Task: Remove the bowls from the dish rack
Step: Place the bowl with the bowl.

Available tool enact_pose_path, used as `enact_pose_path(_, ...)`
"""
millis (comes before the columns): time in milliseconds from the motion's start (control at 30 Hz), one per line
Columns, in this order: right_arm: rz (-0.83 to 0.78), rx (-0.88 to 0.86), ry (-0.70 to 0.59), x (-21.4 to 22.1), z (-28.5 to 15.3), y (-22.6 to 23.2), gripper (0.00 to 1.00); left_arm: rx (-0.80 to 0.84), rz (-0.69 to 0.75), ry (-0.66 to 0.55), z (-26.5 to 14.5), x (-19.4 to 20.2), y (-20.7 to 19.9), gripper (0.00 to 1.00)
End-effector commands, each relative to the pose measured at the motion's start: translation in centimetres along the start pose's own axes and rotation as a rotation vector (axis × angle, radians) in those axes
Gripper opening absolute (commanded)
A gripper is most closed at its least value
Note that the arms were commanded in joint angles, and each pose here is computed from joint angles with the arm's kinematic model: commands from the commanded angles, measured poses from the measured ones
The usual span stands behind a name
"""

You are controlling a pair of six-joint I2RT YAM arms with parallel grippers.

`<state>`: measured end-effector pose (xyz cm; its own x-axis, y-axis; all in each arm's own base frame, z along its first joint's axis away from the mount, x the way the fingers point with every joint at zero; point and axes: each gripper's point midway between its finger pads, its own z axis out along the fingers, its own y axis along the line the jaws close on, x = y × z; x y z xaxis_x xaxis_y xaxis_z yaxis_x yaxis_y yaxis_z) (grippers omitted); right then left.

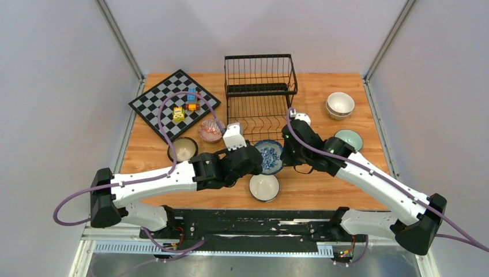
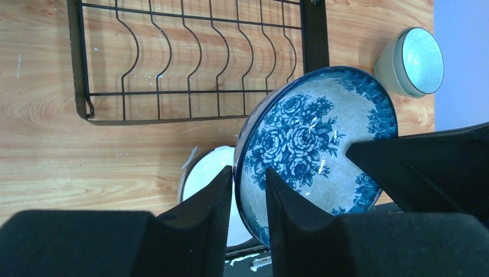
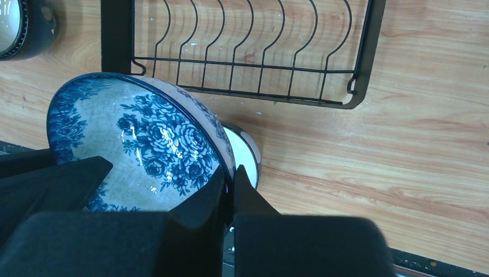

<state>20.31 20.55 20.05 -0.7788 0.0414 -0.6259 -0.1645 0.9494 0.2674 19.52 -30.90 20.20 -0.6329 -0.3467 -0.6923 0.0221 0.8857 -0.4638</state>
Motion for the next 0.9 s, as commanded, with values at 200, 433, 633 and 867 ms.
enact_pose_path(200,0.048,-0.023,-0.024,-1.0,-0.4,0.5,0.00,-0.007,0.003,-0.013,0.6,0.0,0.3,0.12)
enact_pose_path(433,0.021,-0.051,-0.007,-0.8,-0.5,1.1,0.00,-0.006,0.014,-0.018,0.6,-0.2,0.1,0.00)
enact_pose_path(633,-0.005,-0.084,0.005,-0.8,-0.6,1.8,0.11,0.012,0.018,-0.023,0.5,-0.4,-0.2,0.00)
enact_pose_path(867,-0.018,-0.123,0.009,-0.9,-0.9,2.4,0.40,0.069,0.001,-0.025,0.1,-0.6,-1.0,0.00)
